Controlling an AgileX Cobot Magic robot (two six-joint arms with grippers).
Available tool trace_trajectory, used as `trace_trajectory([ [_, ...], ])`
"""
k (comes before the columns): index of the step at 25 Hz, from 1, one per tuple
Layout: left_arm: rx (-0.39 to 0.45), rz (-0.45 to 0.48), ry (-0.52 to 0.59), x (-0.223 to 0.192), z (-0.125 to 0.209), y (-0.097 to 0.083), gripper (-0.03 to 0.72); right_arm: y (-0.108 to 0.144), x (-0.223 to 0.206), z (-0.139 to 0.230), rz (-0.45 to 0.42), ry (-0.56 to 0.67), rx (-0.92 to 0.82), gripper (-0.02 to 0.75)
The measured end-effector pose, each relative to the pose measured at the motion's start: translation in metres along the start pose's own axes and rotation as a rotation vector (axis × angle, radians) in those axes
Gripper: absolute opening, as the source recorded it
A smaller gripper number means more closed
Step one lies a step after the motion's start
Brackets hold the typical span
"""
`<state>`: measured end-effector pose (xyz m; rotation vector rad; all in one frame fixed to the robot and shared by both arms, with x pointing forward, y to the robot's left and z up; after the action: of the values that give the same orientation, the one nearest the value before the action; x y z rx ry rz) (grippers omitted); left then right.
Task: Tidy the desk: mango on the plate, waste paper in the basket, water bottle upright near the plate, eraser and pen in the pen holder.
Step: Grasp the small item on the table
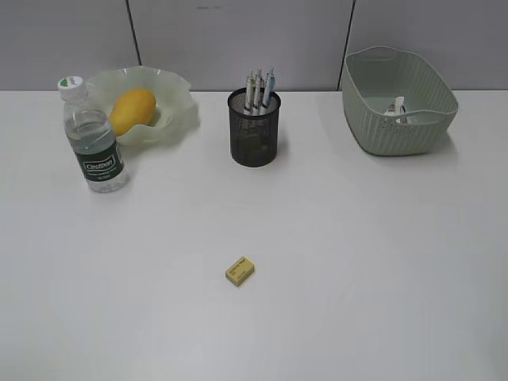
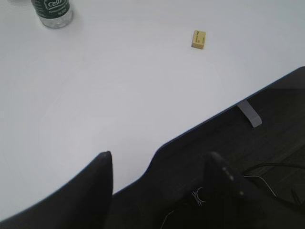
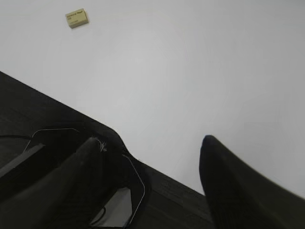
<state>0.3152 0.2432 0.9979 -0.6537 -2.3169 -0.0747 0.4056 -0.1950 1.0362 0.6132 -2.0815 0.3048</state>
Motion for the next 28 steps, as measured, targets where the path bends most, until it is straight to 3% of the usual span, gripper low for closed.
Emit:
trace_trajectory([
  [6,0.001,0.007,-0.06,0.0,-0.012,-0.001,0.456,0.002,0.025,0.038,0.002,-0.14,-0.038,0.51],
  [12,0.003,0.012,-0.118,-0.003,-0.028,-0.003,0.456,0.002,0.026,0.078,0.006,-0.199,-0.056,0.51],
  [21,0.028,-0.013,0.12,-0.06,-0.038,-0.002,0.456,-0.004,0.013,0.113,0.044,-0.164,-0.058,0.51],
  [28,0.034,-0.034,0.282,-0.105,-0.072,-0.003,0.456,-0.004,0.012,0.113,0.043,-0.165,-0.059,0.51],
])
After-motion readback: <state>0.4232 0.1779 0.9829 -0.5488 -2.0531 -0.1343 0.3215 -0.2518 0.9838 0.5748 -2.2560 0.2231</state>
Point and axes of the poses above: a point on each arm's last joint axis where the gripper is mounted, x pointing back along that axis away from the gripper, y along the wrist's bending axis when the last joint is at zero, z = x × y, the point moved 10 cm from there along -x, pointing out along that axis toward the gripper, and after that the axes turned 3 degrees about x, right-handed, at the moved point
